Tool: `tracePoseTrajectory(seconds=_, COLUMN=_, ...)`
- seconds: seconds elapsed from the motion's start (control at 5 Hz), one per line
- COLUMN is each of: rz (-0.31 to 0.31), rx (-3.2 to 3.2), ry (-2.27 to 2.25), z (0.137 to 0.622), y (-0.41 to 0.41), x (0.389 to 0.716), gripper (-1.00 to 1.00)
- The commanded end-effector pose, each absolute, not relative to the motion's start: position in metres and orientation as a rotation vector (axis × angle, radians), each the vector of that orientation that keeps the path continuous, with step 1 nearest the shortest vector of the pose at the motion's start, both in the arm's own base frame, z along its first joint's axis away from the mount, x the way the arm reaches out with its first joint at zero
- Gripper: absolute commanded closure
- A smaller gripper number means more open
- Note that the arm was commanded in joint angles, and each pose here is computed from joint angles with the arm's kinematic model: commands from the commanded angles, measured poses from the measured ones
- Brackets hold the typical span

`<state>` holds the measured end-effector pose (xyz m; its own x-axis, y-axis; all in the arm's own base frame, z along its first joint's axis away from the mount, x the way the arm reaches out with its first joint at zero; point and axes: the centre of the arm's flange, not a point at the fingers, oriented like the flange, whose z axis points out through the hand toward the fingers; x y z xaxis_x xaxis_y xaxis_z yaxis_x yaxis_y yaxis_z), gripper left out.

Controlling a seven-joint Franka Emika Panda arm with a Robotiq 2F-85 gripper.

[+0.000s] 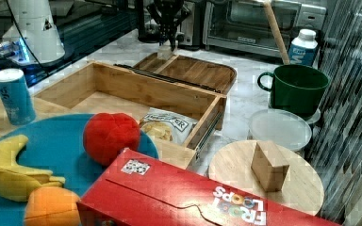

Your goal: Place the butter on the board.

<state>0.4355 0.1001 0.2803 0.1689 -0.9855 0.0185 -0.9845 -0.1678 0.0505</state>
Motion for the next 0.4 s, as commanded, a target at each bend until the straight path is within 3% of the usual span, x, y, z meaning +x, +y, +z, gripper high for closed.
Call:
tracePoseTrajectory(seconds=0.2, rz=-0.007, rx=2.433, ry=-1.979, z=0.2916, y=0.1394, x=0.4560, gripper=-1.00)
tracePoseTrajectory(seconds=0.4, rz=0.036, rx=2.419, ry=-1.985, z=0.2936, y=0.1438, x=0.4521, gripper=-1.00)
